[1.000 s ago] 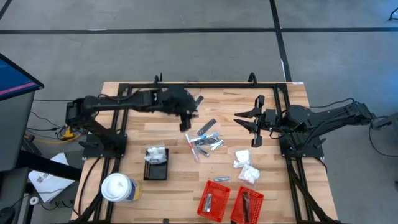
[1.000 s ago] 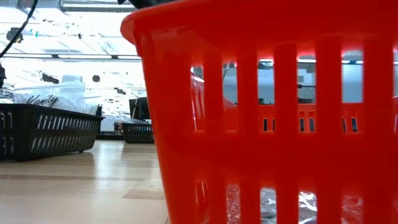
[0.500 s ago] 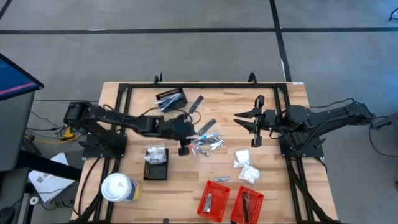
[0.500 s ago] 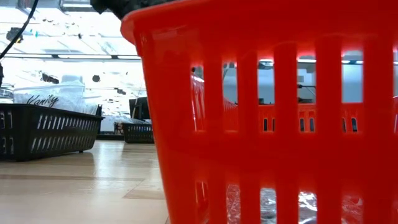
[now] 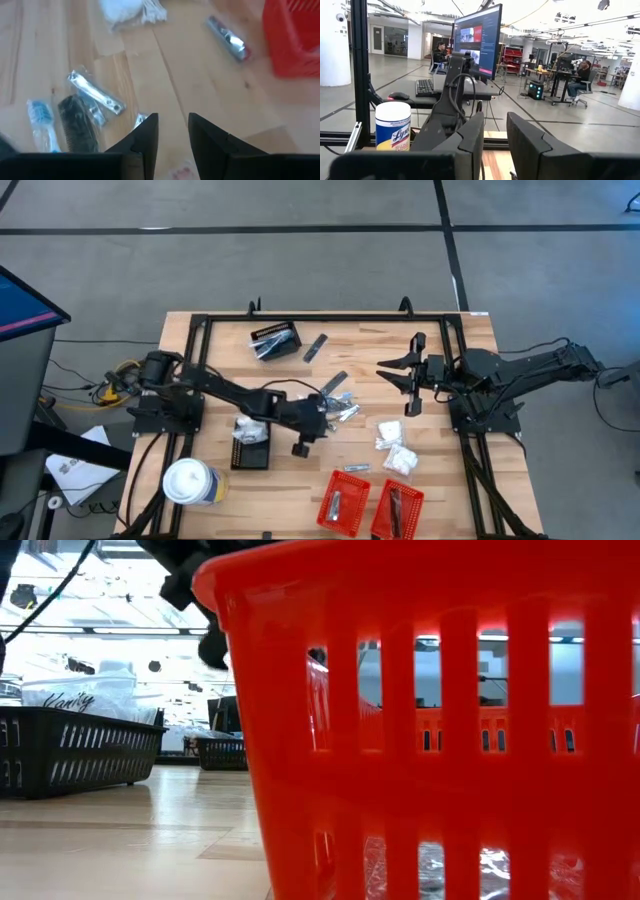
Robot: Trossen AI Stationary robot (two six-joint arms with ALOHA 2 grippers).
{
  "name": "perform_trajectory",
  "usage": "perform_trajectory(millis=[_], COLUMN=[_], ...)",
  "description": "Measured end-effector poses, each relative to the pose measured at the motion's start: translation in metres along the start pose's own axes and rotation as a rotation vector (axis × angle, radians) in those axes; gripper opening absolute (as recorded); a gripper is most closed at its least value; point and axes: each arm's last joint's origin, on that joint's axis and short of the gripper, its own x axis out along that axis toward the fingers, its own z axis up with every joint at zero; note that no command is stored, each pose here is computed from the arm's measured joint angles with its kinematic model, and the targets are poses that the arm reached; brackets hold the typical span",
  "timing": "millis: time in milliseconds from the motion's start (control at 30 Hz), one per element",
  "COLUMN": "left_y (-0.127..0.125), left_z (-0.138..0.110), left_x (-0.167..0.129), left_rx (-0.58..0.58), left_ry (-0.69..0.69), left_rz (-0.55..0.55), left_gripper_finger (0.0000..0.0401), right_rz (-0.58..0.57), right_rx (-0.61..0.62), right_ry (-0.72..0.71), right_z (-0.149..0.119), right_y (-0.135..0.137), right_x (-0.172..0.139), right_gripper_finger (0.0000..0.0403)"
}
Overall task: Pick & Place Travel size toiletries
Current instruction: Put the nail cutter into the left red bin
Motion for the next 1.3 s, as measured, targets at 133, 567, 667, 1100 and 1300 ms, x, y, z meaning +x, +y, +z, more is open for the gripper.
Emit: perform_trajectory(millis=[133,567,667,1100,1300], left_y=[0.003,0.022,0.022,0.022,0.032], left_z=[0.002,-0.019,-0.018,-0.019,0.0], left_x=[0.006,0.043,0.049,0.046,0.018], left_rx=[0.061,0.06,0.058,-0.047,-0.072], left_ry=[0.051,0.15,0.153,0.179,0.122], left_rz=[0.024,-0.005,-0.006,-0.001,0.153], left_gripper_finger=[0.011,0.0236,0.024,0.0042,0.0044], right_rz=[0.001,0.0,0.0,0.001,0.002], right_rx=[-0.001,-0.004,-0.004,-0.004,-0.005], right_ry=[0.006,0.009,0.009,0.013,0.018], right_z=[-0.001,-0.001,-0.001,-0.001,-0.002], right_y=[0.0,0.0,0.0,0.0,0.001], right_x=[0.0,0.0,0.0,0.0,0.001], right_gripper_finger=[0.0077,0.0077,0.0077,0.0077,0.0077])
